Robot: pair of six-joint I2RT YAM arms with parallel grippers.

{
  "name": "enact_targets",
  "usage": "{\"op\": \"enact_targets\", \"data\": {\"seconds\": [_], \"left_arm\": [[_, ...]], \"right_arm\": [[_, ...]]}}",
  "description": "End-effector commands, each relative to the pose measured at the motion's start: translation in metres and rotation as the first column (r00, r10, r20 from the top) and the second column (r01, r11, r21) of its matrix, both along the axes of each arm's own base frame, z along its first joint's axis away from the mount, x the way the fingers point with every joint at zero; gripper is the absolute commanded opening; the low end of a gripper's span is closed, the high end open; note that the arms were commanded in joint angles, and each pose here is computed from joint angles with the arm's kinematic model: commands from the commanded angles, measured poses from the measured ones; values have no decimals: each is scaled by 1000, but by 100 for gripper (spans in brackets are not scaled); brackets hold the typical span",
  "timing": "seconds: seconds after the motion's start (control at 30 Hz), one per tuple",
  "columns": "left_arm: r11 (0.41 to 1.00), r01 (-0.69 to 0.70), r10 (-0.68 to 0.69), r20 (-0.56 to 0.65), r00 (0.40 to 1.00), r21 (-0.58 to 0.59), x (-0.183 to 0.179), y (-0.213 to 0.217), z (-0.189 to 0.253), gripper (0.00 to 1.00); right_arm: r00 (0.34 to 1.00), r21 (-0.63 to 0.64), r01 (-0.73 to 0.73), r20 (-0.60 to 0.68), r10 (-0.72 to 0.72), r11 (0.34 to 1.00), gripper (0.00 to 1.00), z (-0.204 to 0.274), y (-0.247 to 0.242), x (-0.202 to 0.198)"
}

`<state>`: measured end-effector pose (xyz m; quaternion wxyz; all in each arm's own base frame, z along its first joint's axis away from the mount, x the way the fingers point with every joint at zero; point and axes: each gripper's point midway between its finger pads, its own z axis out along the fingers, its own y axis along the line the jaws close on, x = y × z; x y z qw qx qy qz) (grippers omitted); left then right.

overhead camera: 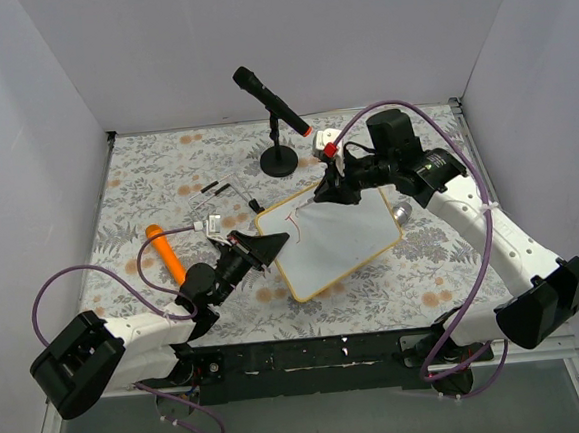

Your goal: Write a sentence on the whiteboard

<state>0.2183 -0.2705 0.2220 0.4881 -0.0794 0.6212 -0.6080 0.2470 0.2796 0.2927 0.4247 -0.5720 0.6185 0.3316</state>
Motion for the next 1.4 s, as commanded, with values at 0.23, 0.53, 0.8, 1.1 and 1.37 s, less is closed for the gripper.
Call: {"op": "enact_targets", "data": {"seconds": [0.23, 0.53, 0.8, 1.1, 1.37], "left_arm": [[983, 9, 16, 135, 991, -181, -6, 9, 68, 0], [983, 7, 19, 138, 990, -181, -6, 10, 69, 0], [984, 7, 17, 137, 990, -177, -6, 9, 67, 0], [985, 10, 13, 131, 991, -174, -6, 8, 64, 0], [985, 8, 14, 129, 992, -170, -5, 8, 62, 0]], "right_arm": [[999, -24, 30, 40, -29, 999, 1, -4, -9, 0], [999, -30, -48, 1, 48, 998, 1, -14, -9, -19], [996, -1, -82, -40, 82, 997, 1, -11, 0, -22], [999, 20, -30, -12, 31, 999, 1, 7, 7, -3], [1000, 38, -17, 7, 17, 999, 1, 18, 9, 4]]}}
